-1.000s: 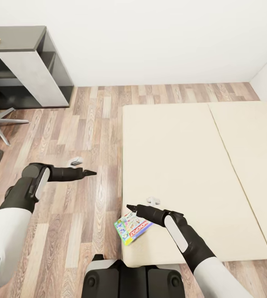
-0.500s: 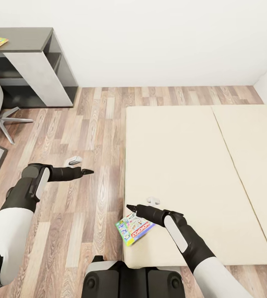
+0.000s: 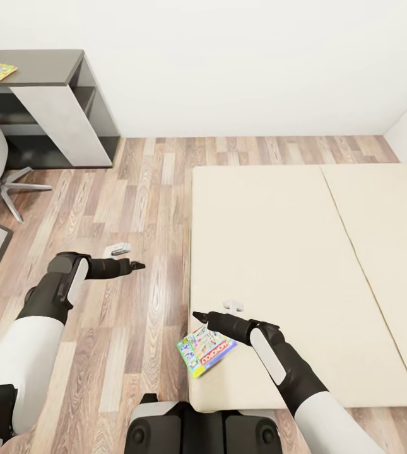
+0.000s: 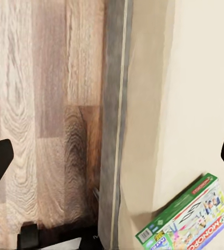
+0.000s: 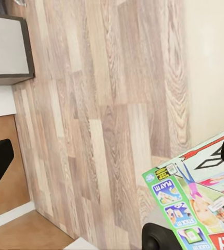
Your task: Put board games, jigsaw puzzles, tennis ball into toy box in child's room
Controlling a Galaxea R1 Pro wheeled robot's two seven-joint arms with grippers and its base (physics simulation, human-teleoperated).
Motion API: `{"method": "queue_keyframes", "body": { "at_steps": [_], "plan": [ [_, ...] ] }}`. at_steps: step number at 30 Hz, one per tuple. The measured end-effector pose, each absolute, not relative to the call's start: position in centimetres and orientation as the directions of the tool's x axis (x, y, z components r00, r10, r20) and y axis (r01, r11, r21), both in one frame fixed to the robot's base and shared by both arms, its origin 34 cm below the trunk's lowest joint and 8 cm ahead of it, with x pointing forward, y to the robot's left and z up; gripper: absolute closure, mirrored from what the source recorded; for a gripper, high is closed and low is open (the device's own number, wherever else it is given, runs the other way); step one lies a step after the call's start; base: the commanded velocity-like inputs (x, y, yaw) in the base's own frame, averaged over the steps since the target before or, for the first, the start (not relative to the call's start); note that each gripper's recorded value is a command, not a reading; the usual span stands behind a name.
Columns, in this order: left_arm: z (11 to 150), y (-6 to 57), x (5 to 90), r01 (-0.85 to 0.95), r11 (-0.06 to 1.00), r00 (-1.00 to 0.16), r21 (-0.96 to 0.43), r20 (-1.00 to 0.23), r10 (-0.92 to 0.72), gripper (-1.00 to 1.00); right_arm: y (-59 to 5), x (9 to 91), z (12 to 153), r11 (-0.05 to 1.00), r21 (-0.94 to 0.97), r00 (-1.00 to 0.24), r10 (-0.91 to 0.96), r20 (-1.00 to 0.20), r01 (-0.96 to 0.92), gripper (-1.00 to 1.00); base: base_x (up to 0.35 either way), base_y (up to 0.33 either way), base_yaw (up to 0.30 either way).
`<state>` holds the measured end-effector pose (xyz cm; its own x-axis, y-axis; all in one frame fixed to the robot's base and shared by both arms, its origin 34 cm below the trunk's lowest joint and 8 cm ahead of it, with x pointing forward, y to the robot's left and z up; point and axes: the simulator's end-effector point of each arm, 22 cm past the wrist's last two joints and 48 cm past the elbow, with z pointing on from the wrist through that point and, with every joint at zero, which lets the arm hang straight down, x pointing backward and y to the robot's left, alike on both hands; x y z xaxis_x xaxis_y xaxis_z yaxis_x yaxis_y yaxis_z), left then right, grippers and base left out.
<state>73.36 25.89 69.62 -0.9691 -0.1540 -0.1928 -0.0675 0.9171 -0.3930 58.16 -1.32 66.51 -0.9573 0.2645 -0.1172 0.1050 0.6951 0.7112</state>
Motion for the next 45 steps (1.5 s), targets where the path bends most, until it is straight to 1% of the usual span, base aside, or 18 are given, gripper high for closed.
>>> {"method": "queue_keyframes", "body": {
  "at_steps": [6, 11, 16, 23, 36, 45],
  "plan": [
    [69.3, 26.5, 74.0, -0.065, 0.937, -0.961, -0.342, -0.232, -0.152, -1.0, -1.3, 58.5, 67.0, 0.695, 0.712, -0.956, 0.264, -0.126, 0.098, -1.0, 0.0, 0.0, 0.0],
    [67.5, 27.1, 72.8, -0.095, 0.957, -0.965, -0.273, -0.213, -0.156, -1.0, -1.3, 58.7, 67.4, 0.695, 0.713, -0.955, 0.264, -0.134, 0.092, -1.0, 0.0, 0.0, 0.0],
    [66.6, 27.3, 72.7, -0.108, 0.971, -0.959, -0.215, -0.234, -0.158, -1.0, -1.3, 59.0, 67.8, 0.695, 0.714, -0.954, 0.264, -0.142, 0.086, -1.0, 0.0, 0.0, 0.0],
    [65.7, 27.3, 71.8, -0.126, 0.979, -0.962, -0.163, -0.222, -0.16, -1.0, -1.2, 59.4, 68.3, 0.695, 0.715, -0.952, 0.264, -0.154, 0.077, -1.0, 0.0, 0.0, 0.0],
    [66.6, 26.6, 72.1, -0.123, 0.979, -0.959, -0.165, -0.233, -0.16, -1.0, -1.5, 60.1, 69.3, 0.697, 0.714, -0.948, 0.264, -0.175, 0.062, -1.0, 0.0, 0.0, 0.0],
    [66.5, 26.3, 70.1, -0.138, 0.974, -0.974, -0.178, -0.152, -0.166, -1.0, -1.7, 60.5, 70.0, 0.699, 0.714, -0.946, 0.264, -0.188, 0.053, -1.0, 0.0, 0.0, 0.0]
  ]
}}
